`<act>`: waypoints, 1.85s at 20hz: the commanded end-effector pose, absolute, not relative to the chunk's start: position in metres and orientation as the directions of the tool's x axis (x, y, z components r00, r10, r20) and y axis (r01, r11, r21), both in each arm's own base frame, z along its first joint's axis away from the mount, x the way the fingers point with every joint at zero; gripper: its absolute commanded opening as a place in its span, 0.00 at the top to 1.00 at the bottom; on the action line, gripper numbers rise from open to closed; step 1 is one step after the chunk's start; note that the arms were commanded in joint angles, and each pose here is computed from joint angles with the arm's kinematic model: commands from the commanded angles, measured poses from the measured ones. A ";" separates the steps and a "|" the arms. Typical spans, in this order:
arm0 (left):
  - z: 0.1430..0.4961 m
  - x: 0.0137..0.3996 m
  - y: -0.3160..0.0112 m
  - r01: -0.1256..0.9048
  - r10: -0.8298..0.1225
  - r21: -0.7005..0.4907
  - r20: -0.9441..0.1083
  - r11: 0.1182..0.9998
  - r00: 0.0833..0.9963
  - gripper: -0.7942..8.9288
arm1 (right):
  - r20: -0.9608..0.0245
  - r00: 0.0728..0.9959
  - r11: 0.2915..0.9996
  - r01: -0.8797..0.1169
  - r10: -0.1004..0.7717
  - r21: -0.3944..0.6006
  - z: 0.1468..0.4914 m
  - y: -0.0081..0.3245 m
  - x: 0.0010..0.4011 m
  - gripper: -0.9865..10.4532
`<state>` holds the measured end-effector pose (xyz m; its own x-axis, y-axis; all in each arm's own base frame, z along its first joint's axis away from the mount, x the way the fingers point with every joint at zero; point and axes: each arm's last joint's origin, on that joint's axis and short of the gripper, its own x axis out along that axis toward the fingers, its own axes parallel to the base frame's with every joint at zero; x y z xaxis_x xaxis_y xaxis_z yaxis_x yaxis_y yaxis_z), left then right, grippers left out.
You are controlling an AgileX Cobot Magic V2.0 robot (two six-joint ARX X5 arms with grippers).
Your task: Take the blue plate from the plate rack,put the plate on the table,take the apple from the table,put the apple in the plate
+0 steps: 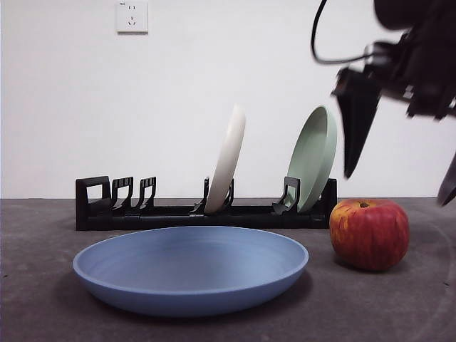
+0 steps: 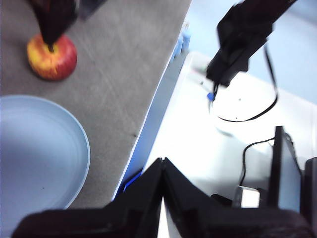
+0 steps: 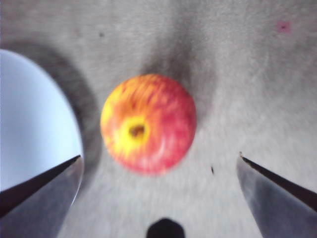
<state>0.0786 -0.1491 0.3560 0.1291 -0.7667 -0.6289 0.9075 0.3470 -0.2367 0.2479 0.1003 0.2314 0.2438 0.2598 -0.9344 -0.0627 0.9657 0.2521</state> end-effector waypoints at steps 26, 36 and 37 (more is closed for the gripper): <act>0.369 0.037 -0.078 0.843 -0.789 -0.346 -0.598 0.412 0.140 0.92 | -0.881 0.308 0.914 -0.308 0.358 0.264 0.249 0.194 0.230 0.92; 0.394 0.032 -0.055 0.764 -0.663 -0.192 -0.650 0.616 0.371 0.92 | -0.888 0.236 0.869 -0.409 0.395 0.278 0.213 0.252 0.214 0.92; 0.393 0.032 -0.052 0.734 -0.620 -0.158 -0.667 0.660 0.414 0.92 | -0.888 0.233 0.866 -0.416 0.397 0.278 0.210 0.255 0.214 0.92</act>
<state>0.0316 -0.0523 0.3939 0.3989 -0.6344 -0.6621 0.7487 0.6422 -0.1643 0.2138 0.2532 0.2105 0.2328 0.3911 -0.8904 -0.4179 0.8670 0.2716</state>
